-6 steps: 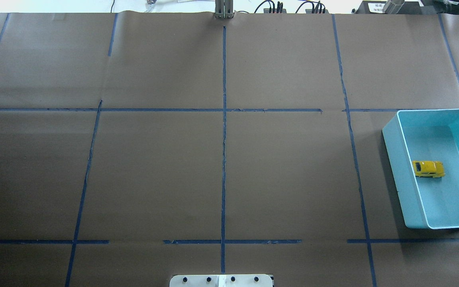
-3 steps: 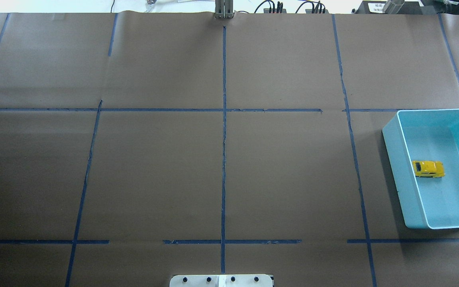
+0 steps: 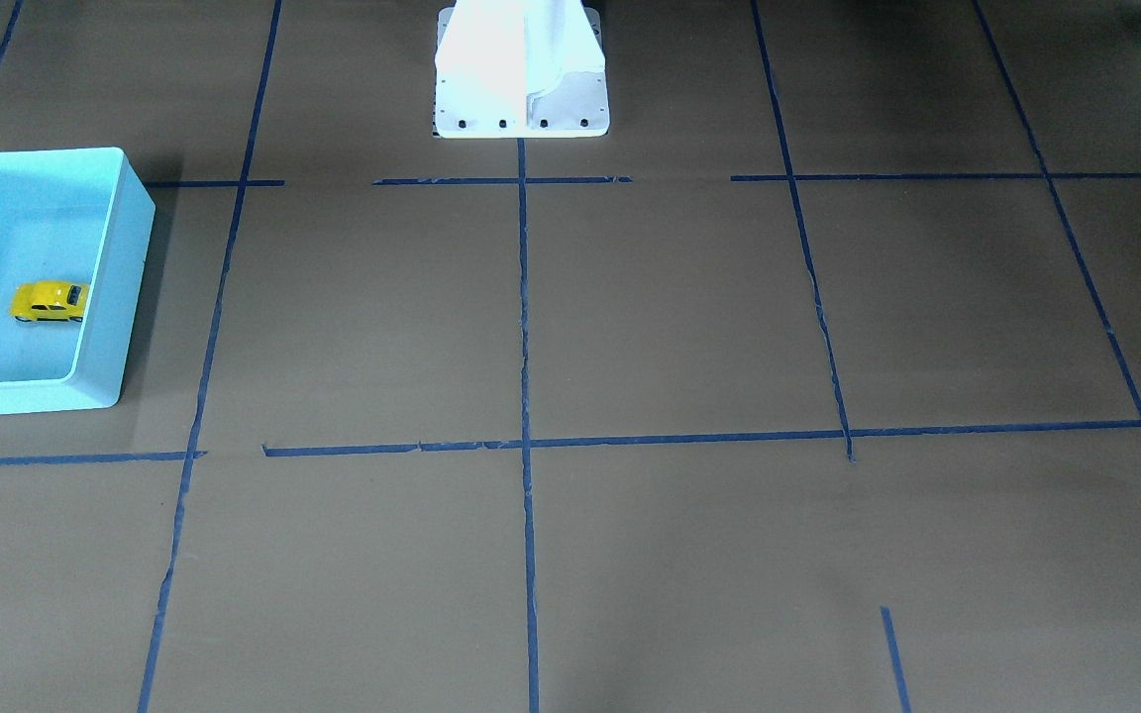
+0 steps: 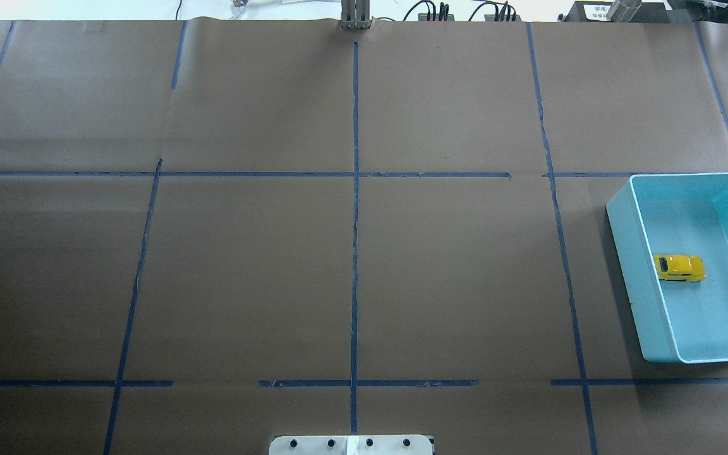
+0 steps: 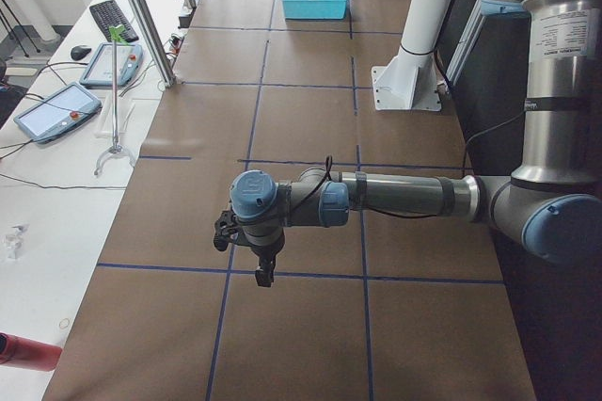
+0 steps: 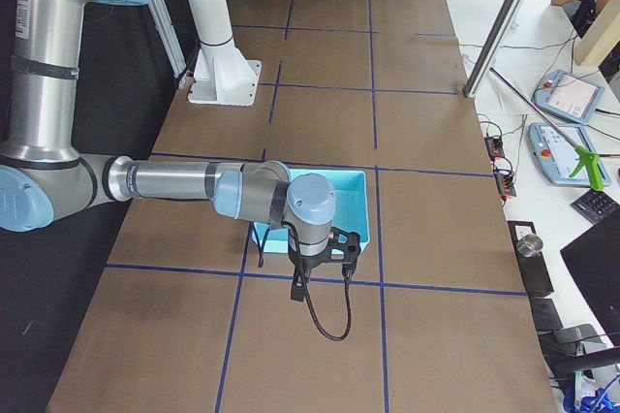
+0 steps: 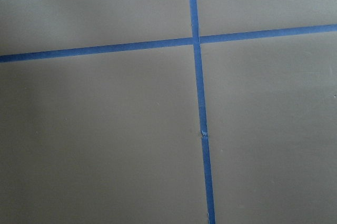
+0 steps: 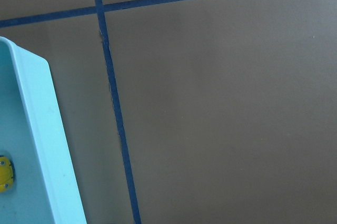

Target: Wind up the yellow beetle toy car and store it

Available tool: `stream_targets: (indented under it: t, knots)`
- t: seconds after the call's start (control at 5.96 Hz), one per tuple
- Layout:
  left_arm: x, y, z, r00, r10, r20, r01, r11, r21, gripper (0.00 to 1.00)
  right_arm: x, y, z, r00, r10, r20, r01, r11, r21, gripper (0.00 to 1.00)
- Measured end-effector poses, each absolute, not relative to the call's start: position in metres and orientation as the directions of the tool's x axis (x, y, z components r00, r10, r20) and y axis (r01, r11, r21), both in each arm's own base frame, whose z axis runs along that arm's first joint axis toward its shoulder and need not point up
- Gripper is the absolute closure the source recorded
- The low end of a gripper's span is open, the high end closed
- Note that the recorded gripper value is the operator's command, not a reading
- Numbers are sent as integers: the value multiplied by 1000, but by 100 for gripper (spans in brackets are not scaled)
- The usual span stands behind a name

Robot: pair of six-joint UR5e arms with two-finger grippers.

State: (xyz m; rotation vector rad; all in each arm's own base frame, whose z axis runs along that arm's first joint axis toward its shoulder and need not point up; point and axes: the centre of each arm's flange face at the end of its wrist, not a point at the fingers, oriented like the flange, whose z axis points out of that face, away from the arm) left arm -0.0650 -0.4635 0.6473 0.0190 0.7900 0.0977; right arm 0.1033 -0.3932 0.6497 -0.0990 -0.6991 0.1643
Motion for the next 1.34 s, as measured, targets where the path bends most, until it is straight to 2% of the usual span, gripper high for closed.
stream_targets:
  t: [0.84, 1.34]
  knots:
    - [-64, -465, 646, 699, 100, -708, -83, 995, 59, 0, 99, -399, 638, 727, 97, 680, -83, 995, -53, 0]
    - [-64, -465, 646, 699, 100, -708, -83, 995, 59, 0, 96, -398, 640, 698, 96, 710, -75, 995, -61, 0]
